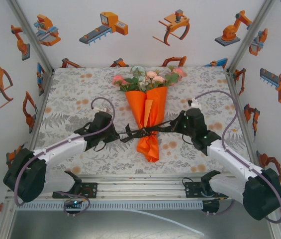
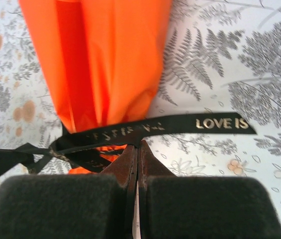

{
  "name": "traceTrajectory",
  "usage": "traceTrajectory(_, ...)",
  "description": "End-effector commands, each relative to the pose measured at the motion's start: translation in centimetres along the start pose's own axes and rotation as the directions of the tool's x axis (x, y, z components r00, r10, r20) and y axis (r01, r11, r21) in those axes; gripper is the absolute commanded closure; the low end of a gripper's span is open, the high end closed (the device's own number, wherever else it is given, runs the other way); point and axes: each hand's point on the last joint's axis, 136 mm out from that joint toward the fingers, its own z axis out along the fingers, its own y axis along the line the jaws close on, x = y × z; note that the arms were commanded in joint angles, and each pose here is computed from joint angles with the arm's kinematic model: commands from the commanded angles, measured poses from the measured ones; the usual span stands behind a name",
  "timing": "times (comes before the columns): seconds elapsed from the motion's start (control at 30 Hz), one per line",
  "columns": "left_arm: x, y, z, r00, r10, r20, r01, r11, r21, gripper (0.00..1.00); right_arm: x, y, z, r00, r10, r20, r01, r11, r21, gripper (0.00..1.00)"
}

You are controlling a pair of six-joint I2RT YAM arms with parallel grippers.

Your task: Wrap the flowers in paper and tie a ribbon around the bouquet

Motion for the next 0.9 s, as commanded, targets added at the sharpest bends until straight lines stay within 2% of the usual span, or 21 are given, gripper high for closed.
traceTrajectory(0.0,-1.2,1.2,-0.3,1.0,0.006,0.016,-0.005,0.999,-0.045,1.0,0.3,-1.8,-0.5,0.999,0.033,0.016,-0.034,0.998,0.049,1.0)
traceTrajectory(0.17,-2.8,1.1,0.5,0.999,-0.036,0.031,0.035,0.999,0.019,1.0,1.4,-3.8,-0.6,0.998,0.061,0.009,-0.061,0.994,0.094,1.0)
traceTrajectory(0.5,-3.3,4.3,2.7,0.995,-0.097,-0.014,0.096,0.992,-0.085,1.0,3.6,-7.7,-0.5,0.984,0.178,-0.013,-0.174,0.972,0.155,1.0)
traceTrajectory(0.87,-1.5,8.5,2.8,0.985,-0.17,-0.039,0.163,0.975,-0.148,1.0,5.6,-11.8,-1.1,0.948,0.32,-0.006,-0.31,0.922,0.232,1.0)
